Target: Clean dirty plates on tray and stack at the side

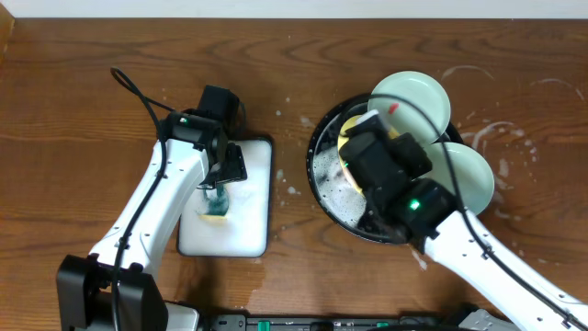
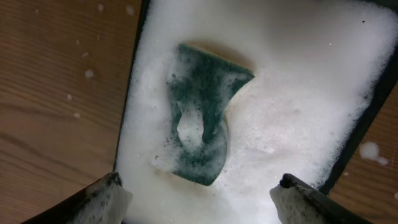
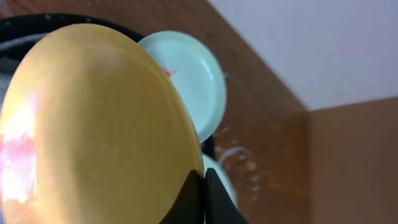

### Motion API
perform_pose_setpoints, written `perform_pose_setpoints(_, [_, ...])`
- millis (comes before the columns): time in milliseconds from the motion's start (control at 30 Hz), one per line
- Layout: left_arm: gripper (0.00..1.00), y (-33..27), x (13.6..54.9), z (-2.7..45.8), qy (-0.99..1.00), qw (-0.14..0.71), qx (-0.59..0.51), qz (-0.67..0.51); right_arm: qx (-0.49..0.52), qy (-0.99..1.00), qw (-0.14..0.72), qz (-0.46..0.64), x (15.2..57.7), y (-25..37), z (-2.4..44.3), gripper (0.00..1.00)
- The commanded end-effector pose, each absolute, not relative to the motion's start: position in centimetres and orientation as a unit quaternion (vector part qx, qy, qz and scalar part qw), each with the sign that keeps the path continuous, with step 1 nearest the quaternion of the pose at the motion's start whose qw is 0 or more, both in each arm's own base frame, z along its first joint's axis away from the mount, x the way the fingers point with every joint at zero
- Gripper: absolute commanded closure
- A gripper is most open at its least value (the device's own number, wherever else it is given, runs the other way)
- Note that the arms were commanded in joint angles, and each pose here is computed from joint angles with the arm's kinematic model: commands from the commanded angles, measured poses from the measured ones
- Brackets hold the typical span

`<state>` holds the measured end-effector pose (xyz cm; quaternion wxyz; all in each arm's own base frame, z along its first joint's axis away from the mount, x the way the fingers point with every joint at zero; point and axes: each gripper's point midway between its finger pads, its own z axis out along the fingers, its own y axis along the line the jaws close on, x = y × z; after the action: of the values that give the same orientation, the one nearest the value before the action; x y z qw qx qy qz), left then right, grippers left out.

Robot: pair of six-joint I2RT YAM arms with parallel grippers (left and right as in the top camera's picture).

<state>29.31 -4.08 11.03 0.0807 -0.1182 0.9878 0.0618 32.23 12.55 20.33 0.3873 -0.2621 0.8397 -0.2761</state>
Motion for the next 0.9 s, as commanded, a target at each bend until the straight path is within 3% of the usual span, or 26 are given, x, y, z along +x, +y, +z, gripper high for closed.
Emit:
perform_pose_setpoints(0, [0.19,-3.9,29.1,11.2,0.987,0.082,-0.123,0.061,-0.286,0.796,0.405,-0.346,31.8,12.7,23.3,0.99])
perform_pose_setpoints(867, [0.19,-3.9,29.1,11.2,0.987,0.082,-0.123,0.061,-0.299,0.775,0.424,-0.36,31.0,14.3,24.2,0.99])
